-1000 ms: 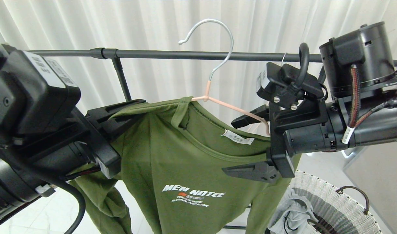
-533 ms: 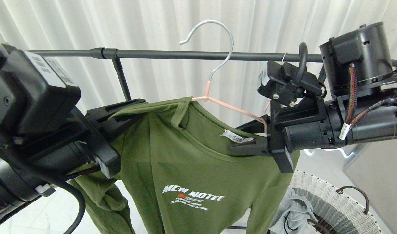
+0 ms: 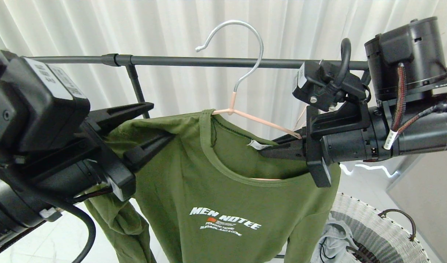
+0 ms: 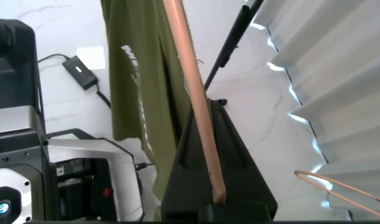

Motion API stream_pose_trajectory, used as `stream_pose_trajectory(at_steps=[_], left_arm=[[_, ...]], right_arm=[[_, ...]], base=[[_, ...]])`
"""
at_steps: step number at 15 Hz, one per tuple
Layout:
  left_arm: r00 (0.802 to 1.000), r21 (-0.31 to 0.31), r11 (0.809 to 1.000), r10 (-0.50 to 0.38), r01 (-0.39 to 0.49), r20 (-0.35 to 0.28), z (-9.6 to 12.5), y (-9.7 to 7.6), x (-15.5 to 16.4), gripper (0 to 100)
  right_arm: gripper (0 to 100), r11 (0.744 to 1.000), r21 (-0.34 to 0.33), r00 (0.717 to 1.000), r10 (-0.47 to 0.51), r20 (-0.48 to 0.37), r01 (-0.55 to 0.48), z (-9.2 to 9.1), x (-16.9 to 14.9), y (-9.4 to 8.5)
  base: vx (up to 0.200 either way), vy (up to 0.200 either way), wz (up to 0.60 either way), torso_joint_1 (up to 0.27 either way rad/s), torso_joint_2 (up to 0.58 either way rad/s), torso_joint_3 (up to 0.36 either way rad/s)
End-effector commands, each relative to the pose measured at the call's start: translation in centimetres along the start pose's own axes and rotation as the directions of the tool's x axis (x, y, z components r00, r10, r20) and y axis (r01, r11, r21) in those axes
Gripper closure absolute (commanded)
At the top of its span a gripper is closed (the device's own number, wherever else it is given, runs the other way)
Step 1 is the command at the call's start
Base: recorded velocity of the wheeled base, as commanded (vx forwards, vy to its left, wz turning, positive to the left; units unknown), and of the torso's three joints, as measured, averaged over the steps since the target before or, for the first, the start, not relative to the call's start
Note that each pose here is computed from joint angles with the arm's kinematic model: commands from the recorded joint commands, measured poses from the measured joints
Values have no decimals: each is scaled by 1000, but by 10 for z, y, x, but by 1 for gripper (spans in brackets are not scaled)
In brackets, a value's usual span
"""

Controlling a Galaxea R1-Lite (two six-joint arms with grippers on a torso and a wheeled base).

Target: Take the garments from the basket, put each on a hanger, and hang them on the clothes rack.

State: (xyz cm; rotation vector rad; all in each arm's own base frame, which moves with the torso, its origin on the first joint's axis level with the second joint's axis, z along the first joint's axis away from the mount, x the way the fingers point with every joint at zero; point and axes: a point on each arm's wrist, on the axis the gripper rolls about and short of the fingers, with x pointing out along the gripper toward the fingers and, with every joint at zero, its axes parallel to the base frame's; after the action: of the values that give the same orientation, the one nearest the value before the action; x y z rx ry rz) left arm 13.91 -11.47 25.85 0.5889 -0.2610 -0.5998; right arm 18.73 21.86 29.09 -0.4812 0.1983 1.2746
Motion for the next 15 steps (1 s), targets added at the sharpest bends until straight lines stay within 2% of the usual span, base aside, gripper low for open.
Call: stream_pose_trajectory(at_steps=[1, 3, 6, 10, 14, 15], left_arm=[[1000, 2, 1000, 2, -2, 0, 0, 0, -1, 0], [1000, 1, 1000, 5, -5, -8, -3, 0, -6, 0], [1000, -3, 1000, 5, -5, -15, -9, -4, -20, 0], [1000, -12, 1000, 14, -13, 20, -3, 0, -24, 0], [1000, -16, 1000, -4, 4, -7, -11, -6, -27, 0], [1000, -38, 999, -4, 3, -30, -16, -8, -29, 0]], right_arm=[[100, 1000, -19, 1000, -4, 12, 4, 3, -3, 0], [100, 999, -32, 1000, -10, 16, 11, 4, -6, 0], [100, 998, -18, 998, -55, 9, 55, 0, -20, -7], [100, 989, 19, 987, -145, -66, 147, -7, -37, -17], [100, 976, 39, 971, -209, -118, 215, -10, -57, -20], [100, 975, 39, 970, -214, -117, 220, -10, -61, -19]], base=[[0, 0, 0, 0, 0, 0], [0, 0, 0, 0, 0, 0], [0, 0, 0, 0, 0, 0], [0, 0, 0, 0, 0, 0], [0, 0, 0, 0, 0, 0], [0, 0, 0, 0, 0, 0]])
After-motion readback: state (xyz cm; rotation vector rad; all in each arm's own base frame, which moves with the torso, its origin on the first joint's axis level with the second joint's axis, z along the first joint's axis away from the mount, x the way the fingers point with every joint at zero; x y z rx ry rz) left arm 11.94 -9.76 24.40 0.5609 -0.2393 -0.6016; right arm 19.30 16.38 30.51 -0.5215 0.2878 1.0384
